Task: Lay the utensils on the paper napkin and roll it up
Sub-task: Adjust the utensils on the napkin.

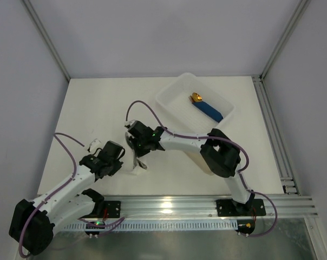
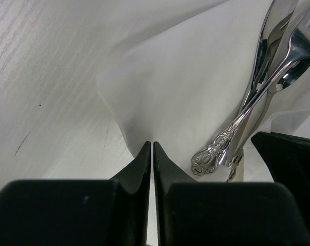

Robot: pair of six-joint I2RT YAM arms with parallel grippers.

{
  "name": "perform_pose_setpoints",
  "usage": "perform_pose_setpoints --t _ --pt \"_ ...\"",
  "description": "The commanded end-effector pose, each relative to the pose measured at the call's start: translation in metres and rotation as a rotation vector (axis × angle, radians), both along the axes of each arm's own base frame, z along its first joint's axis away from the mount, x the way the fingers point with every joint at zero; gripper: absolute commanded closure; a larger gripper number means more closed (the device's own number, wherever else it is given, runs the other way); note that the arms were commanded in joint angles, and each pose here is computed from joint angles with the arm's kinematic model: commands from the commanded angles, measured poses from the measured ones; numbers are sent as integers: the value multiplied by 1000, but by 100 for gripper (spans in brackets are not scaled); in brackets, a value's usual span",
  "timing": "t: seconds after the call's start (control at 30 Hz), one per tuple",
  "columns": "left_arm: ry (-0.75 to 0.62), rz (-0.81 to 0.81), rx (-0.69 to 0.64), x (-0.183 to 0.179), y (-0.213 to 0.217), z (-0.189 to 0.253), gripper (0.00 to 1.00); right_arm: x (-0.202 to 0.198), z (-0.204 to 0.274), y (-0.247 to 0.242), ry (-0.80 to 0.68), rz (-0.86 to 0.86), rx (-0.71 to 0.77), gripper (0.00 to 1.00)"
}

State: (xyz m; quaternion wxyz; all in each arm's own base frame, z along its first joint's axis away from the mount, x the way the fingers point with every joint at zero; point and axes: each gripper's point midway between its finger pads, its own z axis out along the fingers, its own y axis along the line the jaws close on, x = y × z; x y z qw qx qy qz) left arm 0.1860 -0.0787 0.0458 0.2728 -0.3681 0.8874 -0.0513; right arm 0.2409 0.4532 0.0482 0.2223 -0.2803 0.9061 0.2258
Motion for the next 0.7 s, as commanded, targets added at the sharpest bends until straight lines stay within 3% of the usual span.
perform_pose_setpoints --t 0.0,0.2,0.5,0.67 --pt "-20 24 1 3 2 0 97 13 20 -11 -79 -53 -15 96" --pt "-2 29 6 -1 4 -8 98 16 18 -53 -81 -95 -40 96" --pt "26 31 25 -7 8 -15 98 13 -2 -91 -80 -87 -65 76" --pt "25 5 16 -6 4 -14 99 12 21 -94 -160 0 -22 69"
